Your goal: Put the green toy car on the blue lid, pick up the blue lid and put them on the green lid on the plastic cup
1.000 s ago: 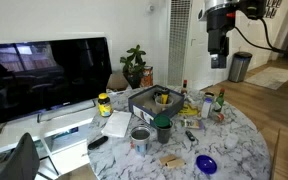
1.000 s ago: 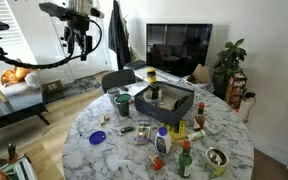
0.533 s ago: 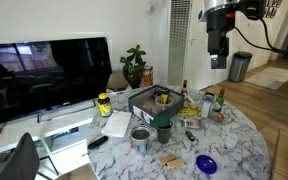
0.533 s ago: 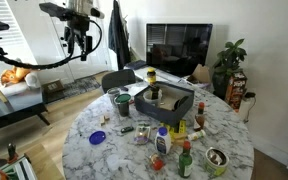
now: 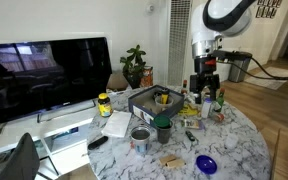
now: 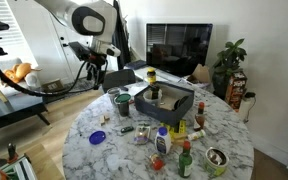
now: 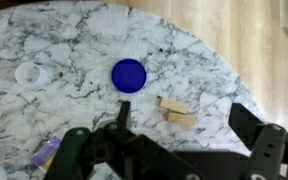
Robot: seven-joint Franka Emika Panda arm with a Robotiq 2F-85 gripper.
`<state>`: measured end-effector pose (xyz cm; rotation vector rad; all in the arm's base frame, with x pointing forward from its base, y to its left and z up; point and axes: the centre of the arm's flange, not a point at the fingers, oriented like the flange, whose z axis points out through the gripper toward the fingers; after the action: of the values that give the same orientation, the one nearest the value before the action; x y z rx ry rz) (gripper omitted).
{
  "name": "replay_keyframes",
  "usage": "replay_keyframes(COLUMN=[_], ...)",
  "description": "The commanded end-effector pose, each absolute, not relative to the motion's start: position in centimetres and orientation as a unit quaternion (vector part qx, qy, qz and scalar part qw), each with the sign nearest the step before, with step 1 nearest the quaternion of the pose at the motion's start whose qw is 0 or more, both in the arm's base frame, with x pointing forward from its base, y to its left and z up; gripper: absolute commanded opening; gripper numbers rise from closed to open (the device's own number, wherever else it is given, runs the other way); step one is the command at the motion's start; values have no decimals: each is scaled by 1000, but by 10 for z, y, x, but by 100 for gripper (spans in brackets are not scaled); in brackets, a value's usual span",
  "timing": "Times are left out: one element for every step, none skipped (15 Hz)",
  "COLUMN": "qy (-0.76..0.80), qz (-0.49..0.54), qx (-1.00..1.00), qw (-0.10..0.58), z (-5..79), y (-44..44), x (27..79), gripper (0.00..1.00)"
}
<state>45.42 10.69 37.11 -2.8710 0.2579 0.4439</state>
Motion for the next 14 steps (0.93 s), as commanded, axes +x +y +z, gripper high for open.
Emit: replay_keyframes(qy=[144,151,160,167,171,177,183,186,191,179,180,180,180,180], qz=[98,79,68,64,62,65,69,74,82,77,82,83,81,79], qx=[-980,-981,-981,-980,-979,-979,-978,-977,-975,-977,-977,-977,-977,-977], qw=[98,95,91,87,87,80,77,78,75,83,81,81,82,82], z=[299,285,271,257,247,233,225,218,208,226,219,219,221,223], y=[108,106,104,103,103,101,100,99,95,96,95,95,95,96], x=[468,473,476,477,480,478,478,480,478,476,475,476,477,478], gripper=[100,100,100,100,100,100,100,100,100,100,100,100,100,100])
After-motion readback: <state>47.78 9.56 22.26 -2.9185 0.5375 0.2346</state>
